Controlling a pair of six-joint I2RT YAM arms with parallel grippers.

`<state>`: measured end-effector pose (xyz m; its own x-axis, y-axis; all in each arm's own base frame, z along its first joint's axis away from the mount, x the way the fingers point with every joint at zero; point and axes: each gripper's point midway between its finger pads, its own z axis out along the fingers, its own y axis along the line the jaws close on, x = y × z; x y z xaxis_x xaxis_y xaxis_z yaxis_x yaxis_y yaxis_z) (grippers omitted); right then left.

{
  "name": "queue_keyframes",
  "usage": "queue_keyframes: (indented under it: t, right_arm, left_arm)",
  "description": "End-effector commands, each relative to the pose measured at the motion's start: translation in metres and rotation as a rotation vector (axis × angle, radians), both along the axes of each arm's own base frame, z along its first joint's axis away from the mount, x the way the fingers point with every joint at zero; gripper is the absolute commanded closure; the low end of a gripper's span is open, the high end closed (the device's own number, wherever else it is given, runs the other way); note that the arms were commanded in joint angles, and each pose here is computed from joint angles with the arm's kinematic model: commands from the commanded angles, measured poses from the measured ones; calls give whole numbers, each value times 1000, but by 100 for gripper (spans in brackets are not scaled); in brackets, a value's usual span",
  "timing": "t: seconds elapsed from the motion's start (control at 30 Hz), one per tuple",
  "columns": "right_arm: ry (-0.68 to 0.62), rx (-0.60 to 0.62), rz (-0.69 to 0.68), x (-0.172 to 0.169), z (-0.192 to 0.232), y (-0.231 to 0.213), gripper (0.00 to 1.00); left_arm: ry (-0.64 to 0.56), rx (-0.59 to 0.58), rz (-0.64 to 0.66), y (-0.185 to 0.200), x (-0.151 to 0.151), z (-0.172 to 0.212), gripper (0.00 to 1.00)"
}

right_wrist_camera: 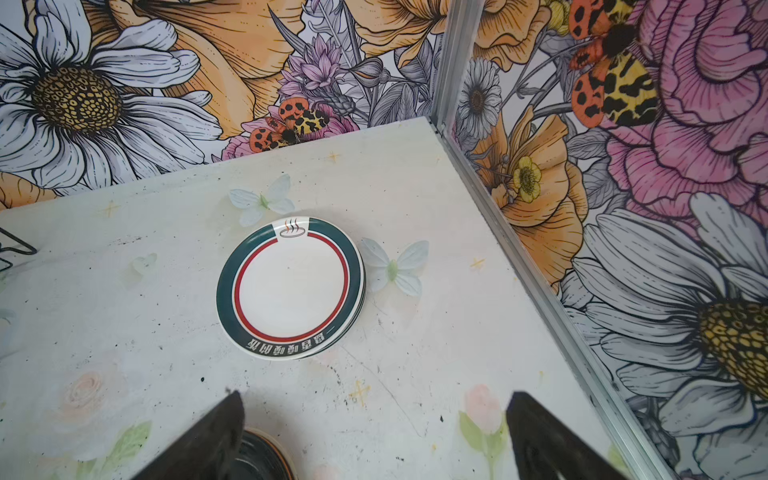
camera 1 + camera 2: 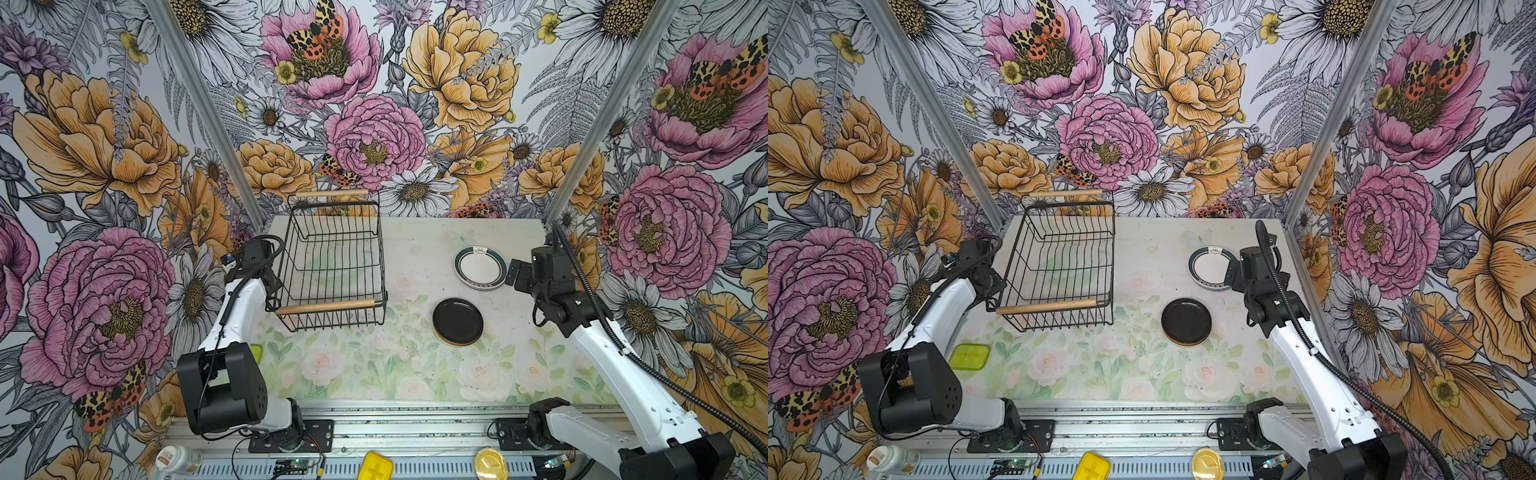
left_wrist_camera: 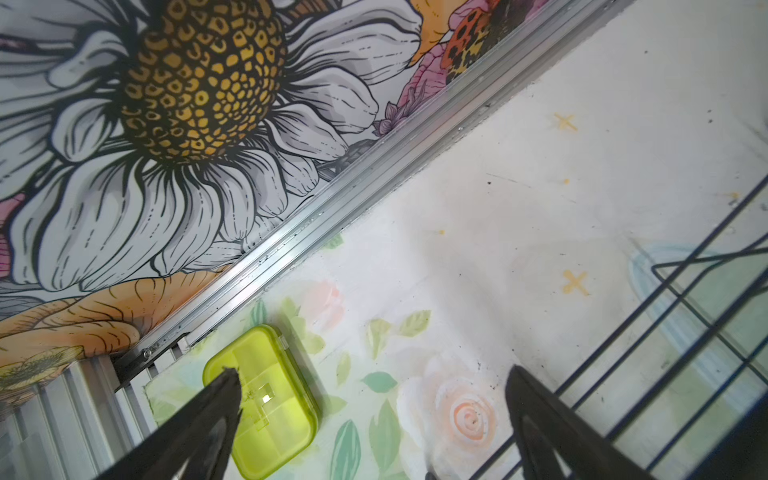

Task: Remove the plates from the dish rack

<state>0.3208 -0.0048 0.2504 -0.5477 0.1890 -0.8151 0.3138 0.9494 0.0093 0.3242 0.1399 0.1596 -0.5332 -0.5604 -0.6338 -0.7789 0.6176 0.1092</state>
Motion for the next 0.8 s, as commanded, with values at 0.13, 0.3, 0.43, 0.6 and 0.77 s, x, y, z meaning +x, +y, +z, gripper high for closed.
queue_keyframes:
  t: [0.13, 0.3, 0.43, 0.6, 0.77]
  right_arm:
    - [-14, 29, -59, -6, -1, -13, 1]
    - [-70, -5, -244, -11, -2, -44, 1]
    - [-184, -8, -236, -5, -5, -47, 0]
    - [-270, -64, -185, 2, -4, -45, 0]
    - [-213, -148, -204, 13, -17, -53, 0]
  left_arm:
    - [21, -141, -165, -56, 18, -26, 1]
    - [-32, -168, -300, -79, 28, -30, 1]
    - [-111, -175, -395, -93, 42, -29, 1]
    - [-256, 0, -497, -99, 59, -5, 1]
    - [-464, 158, -554, -97, 64, 23, 1]
